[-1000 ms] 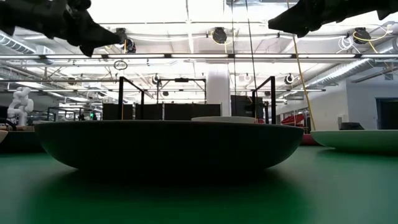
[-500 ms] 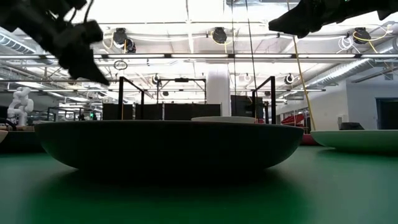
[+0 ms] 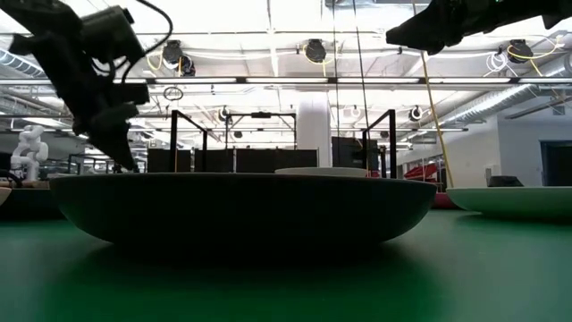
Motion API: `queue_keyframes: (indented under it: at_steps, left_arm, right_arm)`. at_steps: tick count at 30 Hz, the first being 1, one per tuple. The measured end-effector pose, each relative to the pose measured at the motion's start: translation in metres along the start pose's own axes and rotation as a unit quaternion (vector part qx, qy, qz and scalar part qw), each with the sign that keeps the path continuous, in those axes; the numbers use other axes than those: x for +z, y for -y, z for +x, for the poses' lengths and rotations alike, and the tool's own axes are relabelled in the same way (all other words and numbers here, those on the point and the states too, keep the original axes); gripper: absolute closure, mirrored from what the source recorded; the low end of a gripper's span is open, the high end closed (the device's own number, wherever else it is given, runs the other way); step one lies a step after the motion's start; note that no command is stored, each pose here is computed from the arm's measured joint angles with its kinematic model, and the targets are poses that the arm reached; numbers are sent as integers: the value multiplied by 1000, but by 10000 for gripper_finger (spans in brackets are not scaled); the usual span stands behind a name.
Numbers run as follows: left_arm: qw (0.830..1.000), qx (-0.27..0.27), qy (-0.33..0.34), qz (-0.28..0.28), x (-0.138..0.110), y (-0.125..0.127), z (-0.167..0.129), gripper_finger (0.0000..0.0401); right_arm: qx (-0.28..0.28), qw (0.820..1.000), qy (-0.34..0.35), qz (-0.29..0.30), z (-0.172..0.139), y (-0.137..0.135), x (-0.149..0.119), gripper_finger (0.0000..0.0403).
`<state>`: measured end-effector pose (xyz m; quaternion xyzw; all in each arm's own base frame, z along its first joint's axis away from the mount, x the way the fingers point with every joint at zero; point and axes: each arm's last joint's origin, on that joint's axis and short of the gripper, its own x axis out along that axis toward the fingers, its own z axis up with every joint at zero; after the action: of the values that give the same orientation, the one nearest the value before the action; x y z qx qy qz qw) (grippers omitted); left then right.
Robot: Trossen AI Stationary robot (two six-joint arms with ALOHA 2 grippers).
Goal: Place and stack plates onto a shelf
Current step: Stack the top black plate on top of the light blue plate
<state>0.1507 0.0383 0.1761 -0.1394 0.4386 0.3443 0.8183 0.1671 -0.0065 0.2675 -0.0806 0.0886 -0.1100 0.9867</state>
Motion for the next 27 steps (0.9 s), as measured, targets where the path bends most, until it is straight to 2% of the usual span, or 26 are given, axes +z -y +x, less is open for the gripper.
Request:
queue_keyframes:
  at_steps: [11,27]
  left_arm:
    - [998,38,-38,11,4,-10,18,322]
    - [989,82,-121,12,0,-19,48,318]
  right_arm:
    - [0,1000,0,0,0,0,0,300]
    - [0,1000,0,0,0,0,0,300]
